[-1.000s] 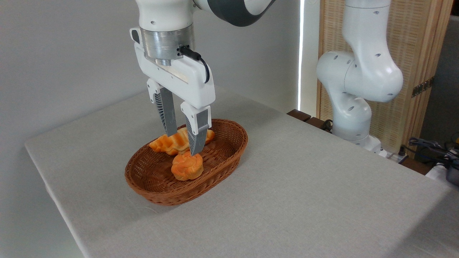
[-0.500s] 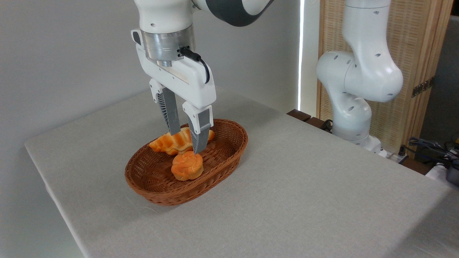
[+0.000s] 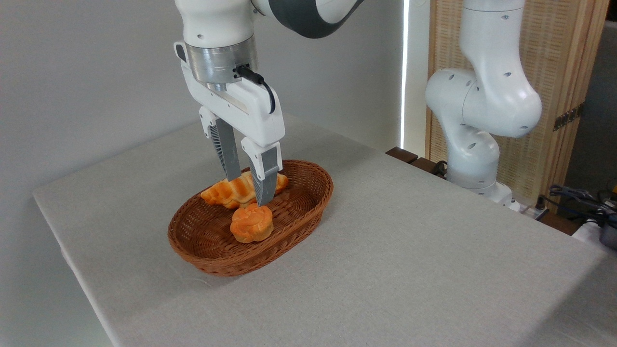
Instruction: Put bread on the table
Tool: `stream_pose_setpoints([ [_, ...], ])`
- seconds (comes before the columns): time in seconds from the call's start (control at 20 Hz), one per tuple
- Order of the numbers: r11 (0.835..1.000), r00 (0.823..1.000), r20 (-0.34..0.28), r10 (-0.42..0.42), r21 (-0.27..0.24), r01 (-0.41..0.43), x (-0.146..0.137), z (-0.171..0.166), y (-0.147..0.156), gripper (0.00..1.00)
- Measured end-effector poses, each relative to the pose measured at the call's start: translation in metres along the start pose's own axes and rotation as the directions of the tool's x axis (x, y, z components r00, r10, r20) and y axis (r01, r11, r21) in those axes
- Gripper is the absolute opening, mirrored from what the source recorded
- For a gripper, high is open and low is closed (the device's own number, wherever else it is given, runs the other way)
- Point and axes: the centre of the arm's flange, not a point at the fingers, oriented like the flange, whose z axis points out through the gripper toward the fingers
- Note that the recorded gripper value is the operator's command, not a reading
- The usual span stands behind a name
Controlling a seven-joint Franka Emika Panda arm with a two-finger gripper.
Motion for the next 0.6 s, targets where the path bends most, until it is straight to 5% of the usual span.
stream_pose_setpoints([
  [0.6, 1.0, 1.0, 0.014, -0.014, -0.014, 0.014, -0.0069, 0.0022, -0.006, 1.0],
])
